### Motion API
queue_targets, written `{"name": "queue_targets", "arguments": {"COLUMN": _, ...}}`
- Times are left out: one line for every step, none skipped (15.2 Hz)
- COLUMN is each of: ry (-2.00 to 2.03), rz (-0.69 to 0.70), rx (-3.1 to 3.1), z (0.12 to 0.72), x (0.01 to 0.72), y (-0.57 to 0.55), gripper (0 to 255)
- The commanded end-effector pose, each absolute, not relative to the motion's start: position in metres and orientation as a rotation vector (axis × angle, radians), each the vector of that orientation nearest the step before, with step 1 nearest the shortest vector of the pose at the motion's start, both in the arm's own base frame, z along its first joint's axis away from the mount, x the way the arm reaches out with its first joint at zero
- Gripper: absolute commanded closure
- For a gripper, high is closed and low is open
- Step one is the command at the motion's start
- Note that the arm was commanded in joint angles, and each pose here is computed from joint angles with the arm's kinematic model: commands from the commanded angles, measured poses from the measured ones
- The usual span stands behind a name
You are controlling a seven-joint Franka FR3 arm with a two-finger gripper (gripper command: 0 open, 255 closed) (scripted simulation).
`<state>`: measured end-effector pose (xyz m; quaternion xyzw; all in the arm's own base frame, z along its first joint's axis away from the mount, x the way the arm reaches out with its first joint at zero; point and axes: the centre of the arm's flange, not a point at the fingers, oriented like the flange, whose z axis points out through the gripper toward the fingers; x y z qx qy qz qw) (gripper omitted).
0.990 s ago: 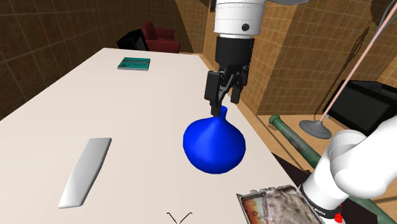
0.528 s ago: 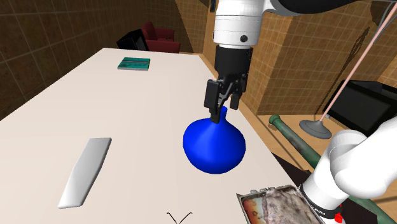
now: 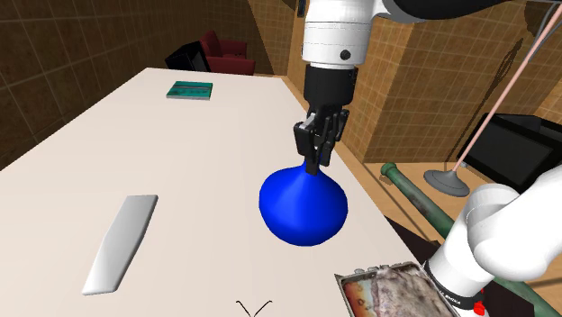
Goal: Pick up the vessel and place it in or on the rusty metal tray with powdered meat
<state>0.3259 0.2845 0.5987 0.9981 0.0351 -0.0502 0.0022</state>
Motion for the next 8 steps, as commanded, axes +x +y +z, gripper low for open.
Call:
{"name": "queue_targets", "arguments": {"ry": 0.110, "rz": -0.158, "rx": 3.131, "z": 0.599, "x": 0.326, "y": 0.284, "gripper": 255}}
{"name": "queue_targets", "arguments": {"ry": 0.110, "rz": -0.158, "rx": 3.131, "z": 0.599, "x": 0.326, "y": 0.284, "gripper": 255}}
{"name": "queue_targets", "arguments": {"ry": 0.110, "rz": -0.158, "rx": 3.131, "z": 0.599, "x": 0.326, "y": 0.284, "gripper": 255}}
{"name": "queue_targets", "arguments": {"ry": 0.110, "rz": -0.158, "rx": 3.131, "z": 0.599, "x": 0.326, "y": 0.284, "gripper": 255}}
{"name": "queue_targets", "arguments": {"ry": 0.110, "rz": -0.158, "rx": 3.131, "z": 0.599, "x": 0.326, "y": 0.284, "gripper": 255}}
{"name": "queue_targets", "arguments": {"ry": 0.110, "rz": -0.158, "rx": 3.131, "z": 0.604, "x": 0.326, "y": 0.284, "gripper": 255}}
{"name": "queue_targets", "arguments": {"ry": 0.110, "rz": -0.158, "rx": 3.131, "z": 0.609, "x": 0.326, "y": 0.284, "gripper": 255}}
{"name": "queue_targets", "arguments": {"ry": 0.110, "rz": -0.158, "rx": 3.131, "z": 0.614, "x": 0.326, "y": 0.284, "gripper": 255}}
